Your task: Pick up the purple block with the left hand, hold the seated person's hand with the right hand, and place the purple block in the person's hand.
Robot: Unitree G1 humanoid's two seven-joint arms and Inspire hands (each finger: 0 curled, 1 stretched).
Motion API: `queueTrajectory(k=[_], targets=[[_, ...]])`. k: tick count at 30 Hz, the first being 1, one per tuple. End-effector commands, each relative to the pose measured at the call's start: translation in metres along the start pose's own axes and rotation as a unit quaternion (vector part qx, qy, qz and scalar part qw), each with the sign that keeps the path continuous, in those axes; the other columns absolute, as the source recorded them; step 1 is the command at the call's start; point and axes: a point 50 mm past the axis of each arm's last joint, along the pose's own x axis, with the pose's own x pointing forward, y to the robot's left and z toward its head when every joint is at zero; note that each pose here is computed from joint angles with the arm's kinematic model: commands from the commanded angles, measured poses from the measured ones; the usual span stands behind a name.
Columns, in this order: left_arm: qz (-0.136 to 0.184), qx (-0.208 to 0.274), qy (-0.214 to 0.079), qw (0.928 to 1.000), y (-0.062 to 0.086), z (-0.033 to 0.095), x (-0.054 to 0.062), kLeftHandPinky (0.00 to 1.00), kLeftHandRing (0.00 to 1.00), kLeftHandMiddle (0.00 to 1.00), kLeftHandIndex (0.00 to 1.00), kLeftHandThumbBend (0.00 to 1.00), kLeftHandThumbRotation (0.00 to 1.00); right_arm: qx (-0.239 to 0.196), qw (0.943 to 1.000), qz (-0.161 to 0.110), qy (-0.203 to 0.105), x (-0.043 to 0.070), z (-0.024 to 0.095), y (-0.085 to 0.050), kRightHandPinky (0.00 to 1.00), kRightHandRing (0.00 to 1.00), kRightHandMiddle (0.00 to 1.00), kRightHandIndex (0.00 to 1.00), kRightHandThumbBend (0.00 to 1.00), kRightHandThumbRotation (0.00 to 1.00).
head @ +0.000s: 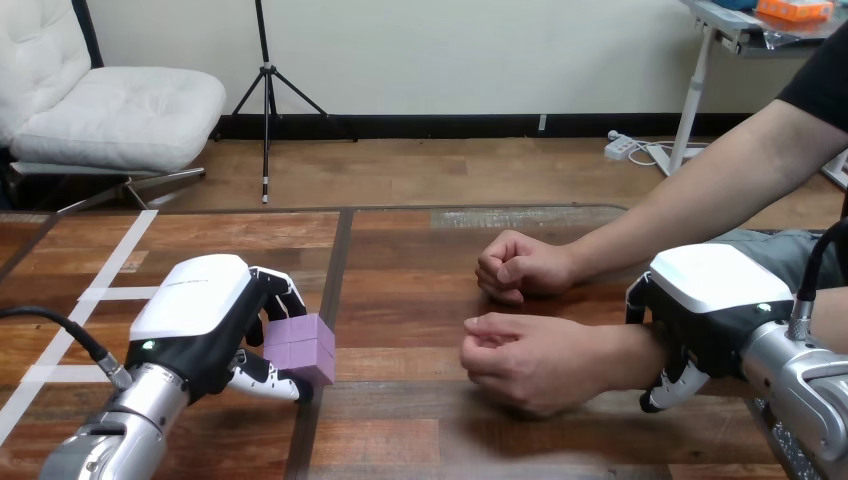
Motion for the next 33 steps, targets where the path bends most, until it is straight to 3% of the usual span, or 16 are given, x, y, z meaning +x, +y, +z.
queueTrajectory(k=[1, 11, 33], targets=[[0.049, 0.006, -0.028, 0.9984, 0.02, 0.009, 0.01, 0.4, 0.43, 0.47, 0.48, 0.73, 0.0, -0.004, 0.9983, -0.057, -0.011, -0.005, 0.004, -0.028, 0.28, 0.37, 0.45, 0.53, 0.81, 0.0], [0.051, -0.002, -0.034, 0.9981, 0.02, 0.011, 0.011, 0.39, 0.43, 0.47, 0.48, 0.73, 0.0, -0.008, 0.9977, -0.062, -0.023, -0.008, 0.01, -0.032, 0.32, 0.4, 0.48, 0.54, 0.79, 0.0], [0.055, -0.004, -0.039, 0.9977, 0.023, 0.012, 0.012, 0.39, 0.43, 0.47, 0.47, 0.72, 0.0, -0.015, 0.9948, -0.082, -0.06, -0.011, 0.024, -0.041, 0.29, 0.37, 0.46, 0.53, 0.78, 0.0]])
